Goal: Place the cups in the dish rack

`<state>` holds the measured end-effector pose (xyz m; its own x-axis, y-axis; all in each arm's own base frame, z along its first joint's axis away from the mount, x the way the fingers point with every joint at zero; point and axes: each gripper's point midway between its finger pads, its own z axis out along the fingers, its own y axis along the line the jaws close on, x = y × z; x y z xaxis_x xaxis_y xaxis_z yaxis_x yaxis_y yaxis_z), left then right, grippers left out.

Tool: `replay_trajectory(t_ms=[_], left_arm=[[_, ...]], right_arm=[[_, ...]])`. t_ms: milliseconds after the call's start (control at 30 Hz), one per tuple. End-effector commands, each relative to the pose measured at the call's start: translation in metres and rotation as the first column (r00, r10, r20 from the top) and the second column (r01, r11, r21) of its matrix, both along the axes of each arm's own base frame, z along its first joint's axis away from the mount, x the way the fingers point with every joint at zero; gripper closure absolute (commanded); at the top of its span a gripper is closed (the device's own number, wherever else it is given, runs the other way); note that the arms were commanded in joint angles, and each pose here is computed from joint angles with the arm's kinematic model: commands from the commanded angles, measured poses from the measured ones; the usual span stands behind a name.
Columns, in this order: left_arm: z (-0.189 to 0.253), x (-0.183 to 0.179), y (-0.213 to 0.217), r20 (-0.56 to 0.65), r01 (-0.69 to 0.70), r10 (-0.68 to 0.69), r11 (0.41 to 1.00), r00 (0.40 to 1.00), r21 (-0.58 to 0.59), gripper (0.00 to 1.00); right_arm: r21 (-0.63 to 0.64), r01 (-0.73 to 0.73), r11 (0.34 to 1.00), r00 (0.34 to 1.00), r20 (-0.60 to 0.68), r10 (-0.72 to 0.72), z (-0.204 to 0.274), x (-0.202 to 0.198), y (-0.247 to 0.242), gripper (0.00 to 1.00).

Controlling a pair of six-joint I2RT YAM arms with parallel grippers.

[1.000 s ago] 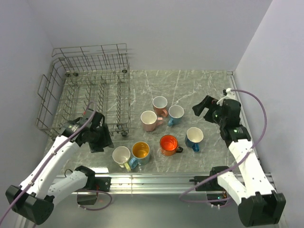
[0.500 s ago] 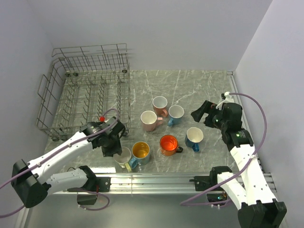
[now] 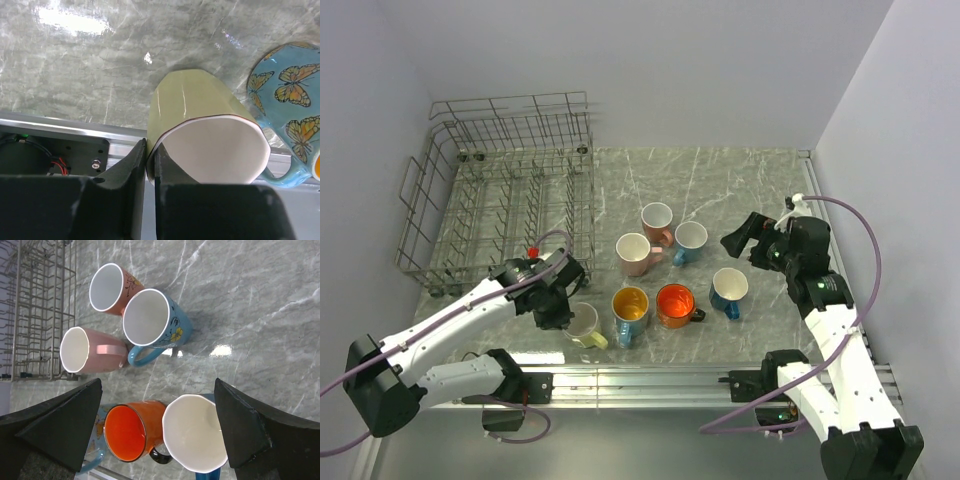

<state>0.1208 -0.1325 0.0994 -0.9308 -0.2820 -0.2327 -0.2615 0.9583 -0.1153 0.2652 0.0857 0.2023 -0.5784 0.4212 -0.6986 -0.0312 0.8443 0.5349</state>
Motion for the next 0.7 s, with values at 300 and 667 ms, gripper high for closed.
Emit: replay_trajectory(t_ms=[300, 667], left_arm=[[0.048, 0.012, 0.005, 0.099, 0.041, -0.042, 0.999, 0.994, 0.013, 1.00], [0.175, 0.038, -0.017, 0.331, 0.076, -0.014, 0.982, 0.944, -0.174, 1.00]], right_arm=[[0.124, -0.030, 0.992, 0.997, 0.072, 0.021, 0.048, 0.007, 0.016, 0.00], [0.352, -0.120, 0.928, 0.989, 0.119, 0.083, 0.152, 0.012, 0.069, 0.00]])
